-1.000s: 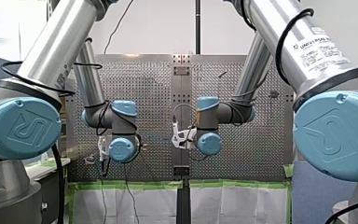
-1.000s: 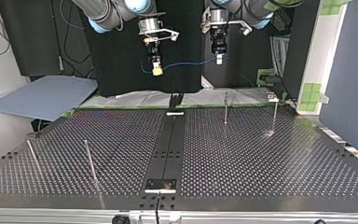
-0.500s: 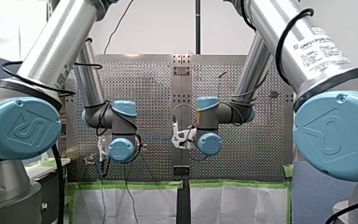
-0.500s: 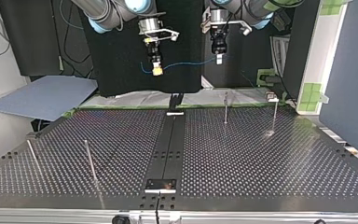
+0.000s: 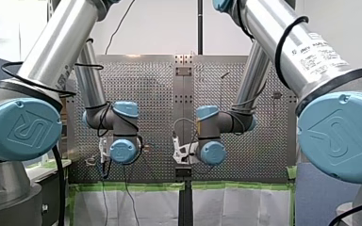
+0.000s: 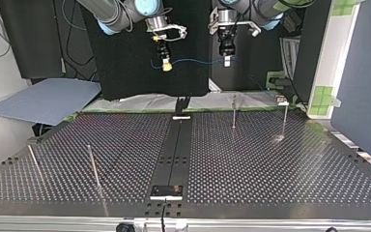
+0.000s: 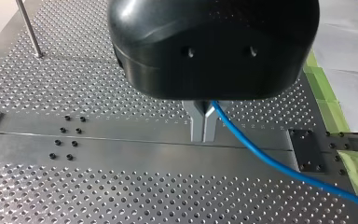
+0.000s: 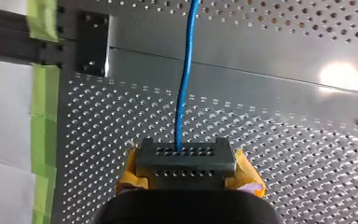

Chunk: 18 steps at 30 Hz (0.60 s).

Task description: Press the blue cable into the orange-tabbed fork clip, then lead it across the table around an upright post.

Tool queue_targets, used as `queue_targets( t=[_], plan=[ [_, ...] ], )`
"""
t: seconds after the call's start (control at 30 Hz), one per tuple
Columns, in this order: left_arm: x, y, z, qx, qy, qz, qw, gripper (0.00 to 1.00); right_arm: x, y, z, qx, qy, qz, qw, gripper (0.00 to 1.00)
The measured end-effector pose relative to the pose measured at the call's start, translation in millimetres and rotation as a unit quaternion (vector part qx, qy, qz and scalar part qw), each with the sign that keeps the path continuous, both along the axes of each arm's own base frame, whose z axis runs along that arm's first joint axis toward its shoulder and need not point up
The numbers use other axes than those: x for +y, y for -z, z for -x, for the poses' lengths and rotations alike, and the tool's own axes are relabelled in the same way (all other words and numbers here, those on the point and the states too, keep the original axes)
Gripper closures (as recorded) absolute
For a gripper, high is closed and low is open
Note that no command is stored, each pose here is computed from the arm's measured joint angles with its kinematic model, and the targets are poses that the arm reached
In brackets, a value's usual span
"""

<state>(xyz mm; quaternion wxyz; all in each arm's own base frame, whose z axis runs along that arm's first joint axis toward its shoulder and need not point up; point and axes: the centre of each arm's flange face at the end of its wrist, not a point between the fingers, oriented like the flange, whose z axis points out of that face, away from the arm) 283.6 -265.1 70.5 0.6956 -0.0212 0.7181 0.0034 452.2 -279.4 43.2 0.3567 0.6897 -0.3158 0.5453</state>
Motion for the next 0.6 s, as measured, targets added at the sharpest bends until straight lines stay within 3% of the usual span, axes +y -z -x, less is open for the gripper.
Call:
queue_targets(
  t=[0.4,0.5,0.6],
  plan=[
    [1.4,-0.8,0.4,0.0,0.0,-0.002,1.0,1.0,-0.9,-0.5,0.9,0.002,0.001,-0.003,1.0,1.0],
    [5.6,-3.8,3.5,-0.001,0.002,-0.009,1.0,1.0,-8.0,-10.2,-0.7,-0.008,0.005,-0.001,1.0,1.0],
    [11.9,-7.5,10.6,0.005,0.004,-0.01,0.9999,1.0,-16.0,-26.2,-5.6,-0.028,0.005,0.003,0.9996,1.0]
  ],
)
